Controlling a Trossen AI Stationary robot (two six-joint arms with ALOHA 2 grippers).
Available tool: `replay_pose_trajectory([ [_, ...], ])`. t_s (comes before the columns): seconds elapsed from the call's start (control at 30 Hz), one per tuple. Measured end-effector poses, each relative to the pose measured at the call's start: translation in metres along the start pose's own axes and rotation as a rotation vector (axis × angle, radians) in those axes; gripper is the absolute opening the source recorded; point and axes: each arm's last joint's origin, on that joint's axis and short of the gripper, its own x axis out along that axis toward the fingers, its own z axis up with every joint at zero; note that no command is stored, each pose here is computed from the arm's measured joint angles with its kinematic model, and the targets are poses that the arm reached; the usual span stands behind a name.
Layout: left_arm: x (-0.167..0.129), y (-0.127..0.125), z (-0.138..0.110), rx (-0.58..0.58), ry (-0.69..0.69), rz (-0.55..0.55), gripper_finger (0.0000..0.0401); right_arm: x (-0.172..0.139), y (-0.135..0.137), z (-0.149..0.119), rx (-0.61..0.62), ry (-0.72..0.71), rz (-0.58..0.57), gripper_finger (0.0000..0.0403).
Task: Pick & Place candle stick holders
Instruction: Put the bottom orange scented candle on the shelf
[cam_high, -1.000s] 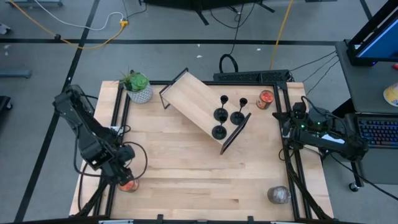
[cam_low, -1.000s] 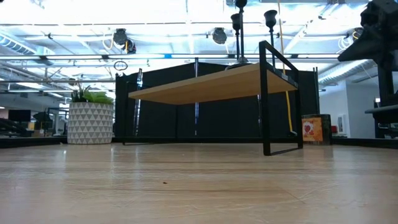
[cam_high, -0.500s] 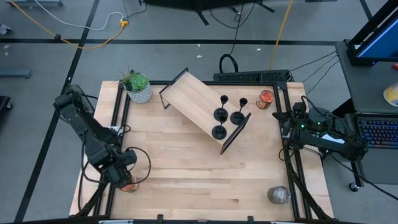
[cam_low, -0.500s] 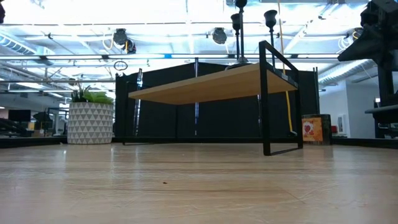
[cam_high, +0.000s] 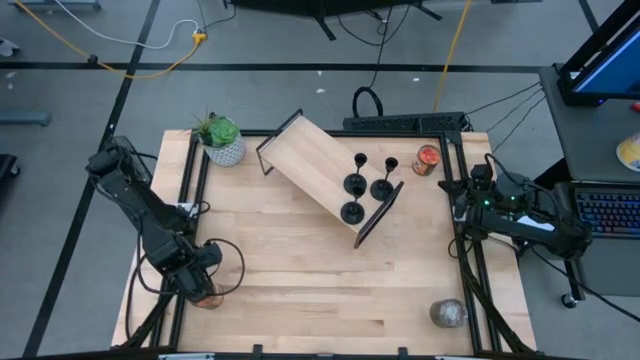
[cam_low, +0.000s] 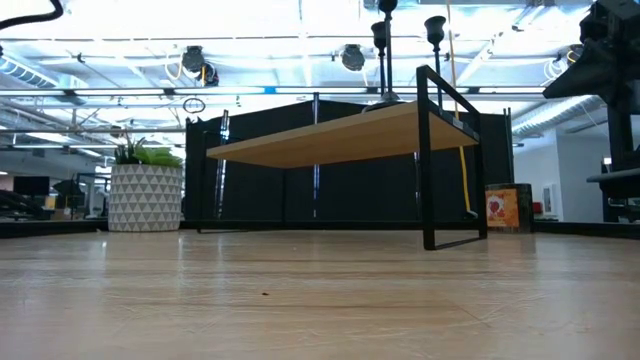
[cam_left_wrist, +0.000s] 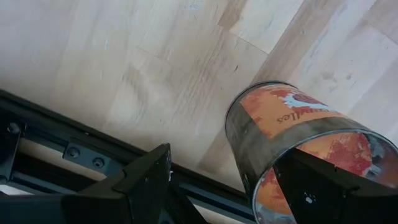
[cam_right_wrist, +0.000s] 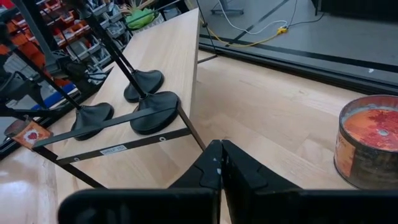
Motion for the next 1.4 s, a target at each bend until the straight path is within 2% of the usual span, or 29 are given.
replay_pose_trajectory([
  [0.17,0.0,0.0,0.0,0.018,-0.002,-0.002,0.0278,0.0,0.0,0.0,0.0,0.0,0.0,0.0],
  [0.27,0.0,-0.001,0.0,0.021,-0.001,-0.01,0.0249,0.0,0.0,0.0,0.0,0.0,0.0,0.0],
  [0.37,0.0,-0.004,0.0,0.023,-0.002,-0.038,0.0196,0.0,0.0,0.0,0.0,0.0,0.0,0.0],
  [0.63,-0.001,-0.013,0.002,0.026,-0.013,-0.137,0.0024,0.0,0.0,0.0,0.0,0.0,0.0,0.0],
  [0.67,-0.001,-0.015,0.002,0.019,-0.018,-0.152,0.0014,0.0,0.0,0.0,0.0,0.0,0.0,0.0],
  [0.93,-0.003,-0.022,0.007,-0.028,-0.028,-0.239,0.0005,0.0,0.0,0.0,0.0,0.0,0.0,0.0],
  [1.13,-0.007,-0.023,0.02,-0.066,-0.056,-0.284,0.0003,0.0,0.0,0.0,0.0,0.0,0.0,0.0],
  [1.27,-0.023,-0.027,0.036,-0.057,-0.132,-0.339,0.0003,0.0,0.0,0.0,0.0,0.0,0.0,0.0],
  [1.4,-0.053,-0.028,0.057,-0.03,-0.249,-0.365,0.0002,0.0,0.0,0.0,-0.001,0.0,0.0,0.0],
])
